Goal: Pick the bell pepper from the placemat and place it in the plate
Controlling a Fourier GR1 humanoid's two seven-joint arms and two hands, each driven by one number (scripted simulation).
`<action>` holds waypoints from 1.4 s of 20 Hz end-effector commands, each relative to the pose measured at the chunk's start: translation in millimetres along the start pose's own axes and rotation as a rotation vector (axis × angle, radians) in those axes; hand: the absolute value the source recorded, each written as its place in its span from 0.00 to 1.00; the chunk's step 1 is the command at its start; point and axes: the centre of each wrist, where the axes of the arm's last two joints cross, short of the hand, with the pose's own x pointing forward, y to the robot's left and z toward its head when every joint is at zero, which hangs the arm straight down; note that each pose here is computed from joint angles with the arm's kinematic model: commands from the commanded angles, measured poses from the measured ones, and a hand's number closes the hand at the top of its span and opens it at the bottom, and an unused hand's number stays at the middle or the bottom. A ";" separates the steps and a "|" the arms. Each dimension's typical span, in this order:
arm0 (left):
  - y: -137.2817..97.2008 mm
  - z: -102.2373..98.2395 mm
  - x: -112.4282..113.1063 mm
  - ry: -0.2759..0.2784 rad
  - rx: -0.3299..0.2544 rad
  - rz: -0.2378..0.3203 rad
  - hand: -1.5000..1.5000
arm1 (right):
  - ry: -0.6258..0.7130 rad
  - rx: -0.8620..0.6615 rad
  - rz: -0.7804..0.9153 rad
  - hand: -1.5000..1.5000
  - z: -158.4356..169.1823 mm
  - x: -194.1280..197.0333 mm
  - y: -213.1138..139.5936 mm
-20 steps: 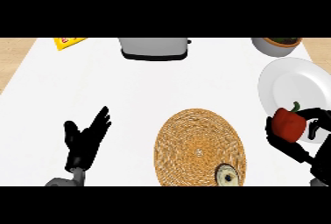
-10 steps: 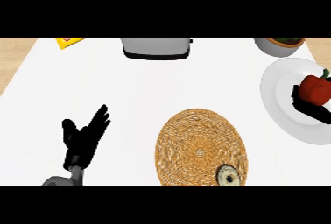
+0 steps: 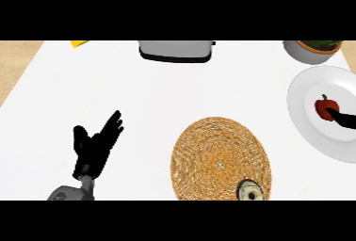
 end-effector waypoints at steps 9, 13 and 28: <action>5.3 -0.3 -2.3 0.004 0.021 0.004 0.50 | -0.119 -0.056 -0.437 0.00 -20.6 -14.8 26.1; 0.4 5.0 -4.9 -0.001 0.023 0.002 0.50 | -0.062 -0.067 -0.533 0.00 -26.6 -34.9 -3.2; -4.4 11.2 -9.8 0.021 0.036 0.013 0.50 | -0.125 0.232 -0.638 0.00 45.1 -118.8 -101.3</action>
